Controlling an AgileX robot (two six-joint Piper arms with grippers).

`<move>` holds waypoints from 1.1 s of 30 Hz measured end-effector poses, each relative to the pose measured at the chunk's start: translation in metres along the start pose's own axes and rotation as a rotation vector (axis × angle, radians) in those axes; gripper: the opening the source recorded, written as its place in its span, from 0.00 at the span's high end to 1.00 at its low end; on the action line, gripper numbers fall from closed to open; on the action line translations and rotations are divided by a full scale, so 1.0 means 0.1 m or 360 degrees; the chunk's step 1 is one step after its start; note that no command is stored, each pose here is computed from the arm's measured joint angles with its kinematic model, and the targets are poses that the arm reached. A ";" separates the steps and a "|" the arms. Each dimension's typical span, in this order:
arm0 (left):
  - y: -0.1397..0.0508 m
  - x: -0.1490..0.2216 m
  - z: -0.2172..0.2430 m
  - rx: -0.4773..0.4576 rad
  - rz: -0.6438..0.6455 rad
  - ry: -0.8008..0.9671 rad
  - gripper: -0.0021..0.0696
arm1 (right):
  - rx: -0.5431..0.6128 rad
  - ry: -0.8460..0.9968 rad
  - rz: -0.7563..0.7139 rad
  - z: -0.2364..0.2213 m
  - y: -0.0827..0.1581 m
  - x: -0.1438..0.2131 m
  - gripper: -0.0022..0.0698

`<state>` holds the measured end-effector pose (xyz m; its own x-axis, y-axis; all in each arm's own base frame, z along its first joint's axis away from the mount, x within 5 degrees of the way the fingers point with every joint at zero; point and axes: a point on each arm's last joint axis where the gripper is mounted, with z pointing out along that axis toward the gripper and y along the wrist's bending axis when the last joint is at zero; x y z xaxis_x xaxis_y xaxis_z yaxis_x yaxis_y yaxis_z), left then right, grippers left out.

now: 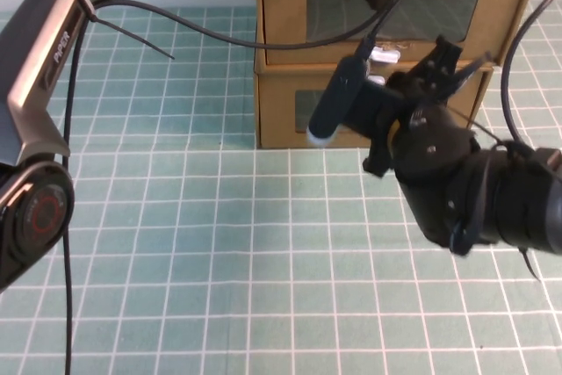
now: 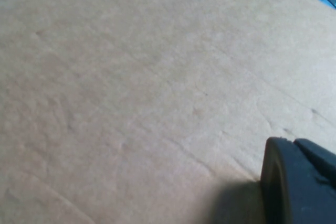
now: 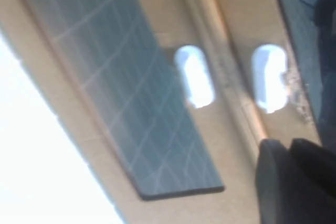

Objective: Open the shoe box

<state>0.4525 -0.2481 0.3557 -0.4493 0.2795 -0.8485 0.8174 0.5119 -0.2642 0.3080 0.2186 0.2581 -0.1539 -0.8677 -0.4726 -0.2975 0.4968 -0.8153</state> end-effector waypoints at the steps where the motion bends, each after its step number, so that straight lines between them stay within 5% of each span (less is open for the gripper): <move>1: 0.00 0.00 0.00 0.0006 -0.0002 -0.0001 0.98 | 0.0017 0.0006 0.0009 0.03 -0.02 -0.01 0.91; 7: 0.01 0.00 0.00 0.0009 0.0008 -0.0002 0.98 | 0.0088 0.0025 0.0030 0.22 -0.11 -0.11 0.47; 10: 0.00 0.00 0.00 0.0014 0.0008 -0.0005 0.98 | 0.0095 0.0054 -0.0049 0.36 -0.06 -0.13 0.39; 23: 0.03 0.01 0.01 0.0001 0.0012 -0.0016 0.98 | 0.0134 0.0195 -0.0081 0.82 0.06 -0.18 0.39; 27: 0.04 0.01 0.00 -0.0001 0.0017 -0.0017 0.98 | 0.0134 0.0204 -0.0080 0.83 0.05 -0.20 0.48; 33: 0.04 0.01 0.01 -0.0005 0.0016 -0.0016 0.98 | 0.0104 0.0228 -0.0091 0.83 0.04 -0.20 0.48</move>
<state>0.4556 -0.2464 0.3534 -0.4371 0.2764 -0.8559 0.8209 0.5114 -0.2541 0.3882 0.2389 0.2365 -0.2726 -0.8855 -0.3762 -0.2486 0.4426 -0.8616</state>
